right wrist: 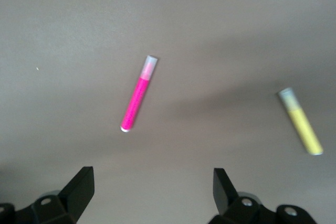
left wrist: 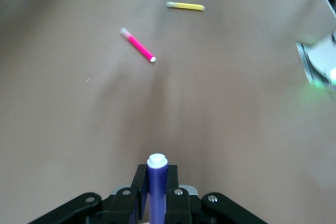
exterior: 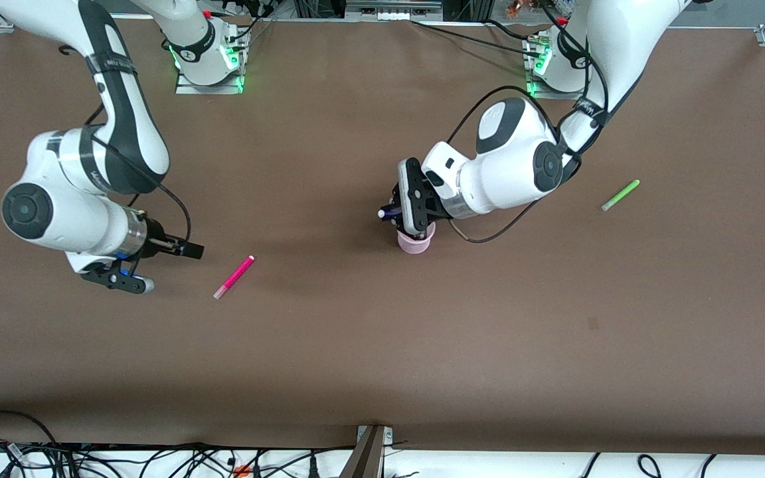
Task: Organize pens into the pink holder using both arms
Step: 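Carry the purple marker to the pink cup while the right gripper reaches the pink marker, then drop the purple marker into the cup while the right gripper grasps the pink marker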
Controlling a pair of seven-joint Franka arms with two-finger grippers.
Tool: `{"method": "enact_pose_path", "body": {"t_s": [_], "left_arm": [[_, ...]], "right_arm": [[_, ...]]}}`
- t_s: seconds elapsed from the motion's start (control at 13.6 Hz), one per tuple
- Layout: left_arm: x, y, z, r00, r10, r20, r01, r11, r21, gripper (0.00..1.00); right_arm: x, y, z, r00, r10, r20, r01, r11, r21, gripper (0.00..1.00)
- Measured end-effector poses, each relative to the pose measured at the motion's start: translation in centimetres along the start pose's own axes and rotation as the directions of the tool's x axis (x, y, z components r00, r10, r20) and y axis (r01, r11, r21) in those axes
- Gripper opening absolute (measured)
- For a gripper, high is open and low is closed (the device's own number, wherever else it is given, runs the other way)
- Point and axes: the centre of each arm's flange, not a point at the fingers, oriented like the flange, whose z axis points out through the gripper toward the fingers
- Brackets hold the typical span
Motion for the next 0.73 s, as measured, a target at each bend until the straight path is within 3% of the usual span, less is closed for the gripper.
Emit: {"method": "enact_pose_path", "body": {"t_s": [0.44, 0.73], "left_arm": [[-0.5, 0.2, 1.3, 0.967, 0.253, -0.037, -0.253, 0.967, -0.024, 0.18], [-3.2, -0.3, 3.1, 0.953, 0.302, -0.035, -0.304, 0.951, -0.058, 0.18]], "right_arm": [[0.4, -4.7, 8.0, 0.992, 0.122, -0.031, -0.122, 0.993, 0.000, 1.00], [0.2, -5.4, 11.3, 0.987, 0.158, -0.025, -0.159, 0.987, -0.018, 0.98]]}}
